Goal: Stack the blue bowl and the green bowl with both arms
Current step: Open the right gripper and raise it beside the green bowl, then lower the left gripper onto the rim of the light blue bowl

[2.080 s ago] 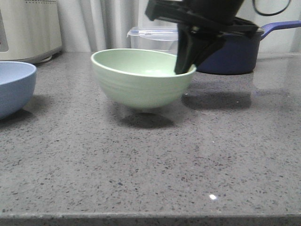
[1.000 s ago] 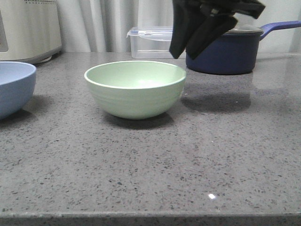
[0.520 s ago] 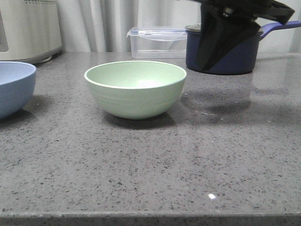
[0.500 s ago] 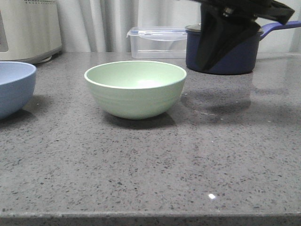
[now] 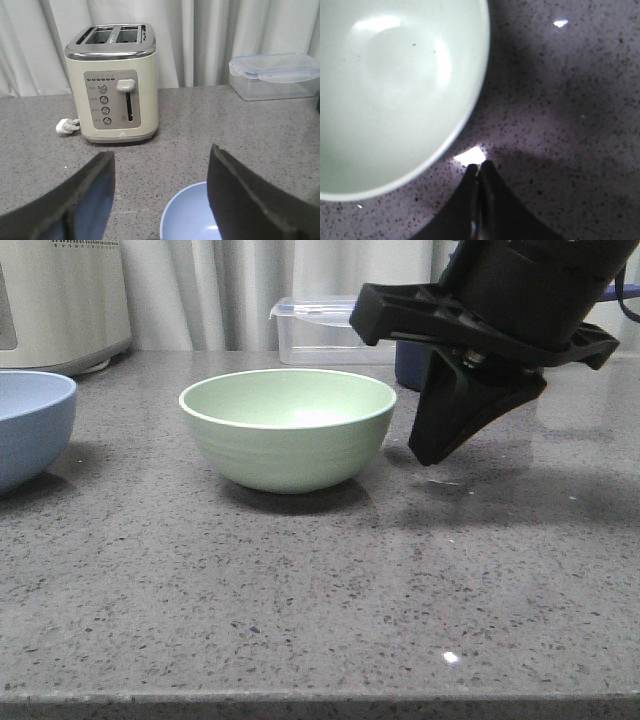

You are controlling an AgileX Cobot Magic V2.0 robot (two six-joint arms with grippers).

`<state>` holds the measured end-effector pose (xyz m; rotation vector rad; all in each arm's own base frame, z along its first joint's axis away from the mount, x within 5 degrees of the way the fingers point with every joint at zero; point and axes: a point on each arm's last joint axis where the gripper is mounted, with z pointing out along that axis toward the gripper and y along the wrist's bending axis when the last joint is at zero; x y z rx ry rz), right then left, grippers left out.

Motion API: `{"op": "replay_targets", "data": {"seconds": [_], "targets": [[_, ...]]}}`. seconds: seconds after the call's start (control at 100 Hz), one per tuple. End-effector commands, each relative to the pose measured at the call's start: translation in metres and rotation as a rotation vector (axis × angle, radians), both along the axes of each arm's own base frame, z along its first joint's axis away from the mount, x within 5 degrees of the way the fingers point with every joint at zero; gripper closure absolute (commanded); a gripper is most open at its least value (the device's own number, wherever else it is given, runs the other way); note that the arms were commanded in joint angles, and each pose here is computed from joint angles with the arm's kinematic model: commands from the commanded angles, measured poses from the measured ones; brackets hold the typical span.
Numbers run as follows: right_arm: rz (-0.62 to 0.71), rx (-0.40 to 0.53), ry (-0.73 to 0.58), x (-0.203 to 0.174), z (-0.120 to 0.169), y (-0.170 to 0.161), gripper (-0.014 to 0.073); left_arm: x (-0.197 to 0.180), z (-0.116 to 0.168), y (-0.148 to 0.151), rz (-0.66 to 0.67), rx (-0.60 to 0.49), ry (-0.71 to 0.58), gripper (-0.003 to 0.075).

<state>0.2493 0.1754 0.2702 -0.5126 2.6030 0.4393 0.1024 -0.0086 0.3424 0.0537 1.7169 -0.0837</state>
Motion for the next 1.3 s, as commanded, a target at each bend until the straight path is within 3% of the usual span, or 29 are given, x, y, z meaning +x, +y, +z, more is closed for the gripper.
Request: {"op": "replay_targets", "data": {"seconds": [0.0, 0.93, 1.0, 1.29], "targets": [[-0.008, 0.071, -0.101, 0.002, 0.019, 0.002, 0.0666, 0.001, 0.018, 0.001, 0.009, -0.015, -0.102, 0.0312], [-0.026, 0.100, -0.105, 0.008, 0.014, 0.007, 0.0666, 0.002, 0.018, 0.001, 0.009, -0.014, -0.095, 0.0312], [-0.026, 0.099, -0.104, 0.008, 0.014, 0.007, 0.0666, 0.006, 0.016, 0.000, 0.006, -0.013, -0.059, 0.0312], [-0.025, 0.099, -0.103, 0.008, 0.014, 0.007, 0.0666, 0.052, 0.013, -0.005, -0.013, -0.021, 0.307, 0.0335]]}}
